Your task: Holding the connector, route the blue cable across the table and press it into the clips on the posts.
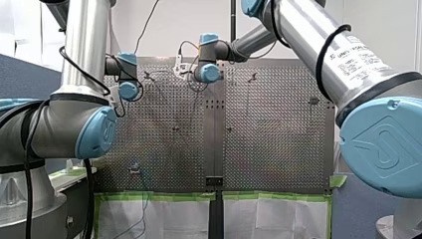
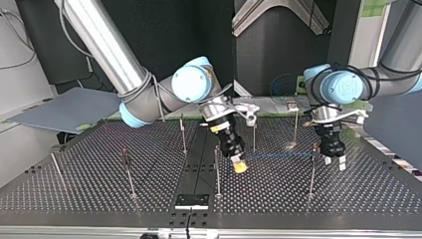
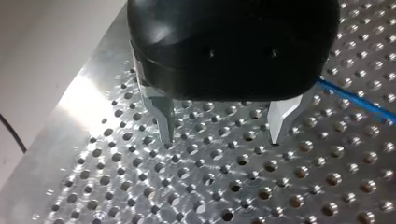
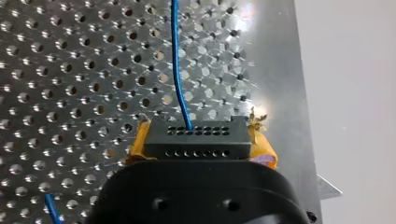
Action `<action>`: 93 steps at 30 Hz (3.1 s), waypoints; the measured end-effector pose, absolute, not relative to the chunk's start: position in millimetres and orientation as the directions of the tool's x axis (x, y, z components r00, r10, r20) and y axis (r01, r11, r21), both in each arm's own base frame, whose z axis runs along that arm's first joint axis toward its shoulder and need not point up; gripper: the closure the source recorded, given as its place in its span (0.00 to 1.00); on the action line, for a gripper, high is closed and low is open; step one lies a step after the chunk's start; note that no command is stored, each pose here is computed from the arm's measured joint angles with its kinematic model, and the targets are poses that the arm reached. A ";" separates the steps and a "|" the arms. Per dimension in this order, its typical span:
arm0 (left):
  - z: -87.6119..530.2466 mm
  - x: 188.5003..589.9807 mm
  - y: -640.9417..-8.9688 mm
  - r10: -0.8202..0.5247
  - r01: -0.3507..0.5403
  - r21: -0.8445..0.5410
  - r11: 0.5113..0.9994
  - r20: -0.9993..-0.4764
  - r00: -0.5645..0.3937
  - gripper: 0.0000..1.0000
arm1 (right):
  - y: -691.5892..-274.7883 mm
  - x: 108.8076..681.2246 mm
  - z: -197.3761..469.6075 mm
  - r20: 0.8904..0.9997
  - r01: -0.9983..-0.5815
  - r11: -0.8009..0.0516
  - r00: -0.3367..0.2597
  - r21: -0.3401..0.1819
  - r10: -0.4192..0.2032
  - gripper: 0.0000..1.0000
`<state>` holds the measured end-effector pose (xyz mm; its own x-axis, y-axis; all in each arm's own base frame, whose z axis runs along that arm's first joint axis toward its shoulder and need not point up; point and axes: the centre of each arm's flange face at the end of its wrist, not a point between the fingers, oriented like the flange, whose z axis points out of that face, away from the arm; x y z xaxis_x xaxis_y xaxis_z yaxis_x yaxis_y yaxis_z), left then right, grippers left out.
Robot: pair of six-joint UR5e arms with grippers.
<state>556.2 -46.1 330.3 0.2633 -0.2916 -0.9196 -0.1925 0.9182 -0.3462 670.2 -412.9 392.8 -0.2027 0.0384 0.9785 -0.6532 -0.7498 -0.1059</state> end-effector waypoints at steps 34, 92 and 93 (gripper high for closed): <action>347.3 435.1 -89.1 -0.324 -0.208 -0.331 0.921 -0.944 0.068 0.02 | -412.1 676.1 358.8 0.989 -0.683 -0.723 -0.149 -0.104 -0.002 1.00; 374.9 497.9 -171.3 -0.048 -0.120 -0.069 0.990 -0.983 0.175 0.02 | -417.6 671.6 353.3 0.991 -0.703 -0.704 -0.134 -0.105 -0.013 1.00; 372.4 500.2 -170.6 -0.047 -0.126 -0.069 0.990 -0.984 0.171 0.02 | -418.0 671.4 353.2 0.991 -0.703 -0.703 -0.134 -0.105 -0.013 1.00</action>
<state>500.2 -170.6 372.4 0.1713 -0.0466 -0.9841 -0.1258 0.9897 -0.0687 671.4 -418.0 353.2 -0.1339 -0.0134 0.9909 -0.7032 -0.7033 -0.1046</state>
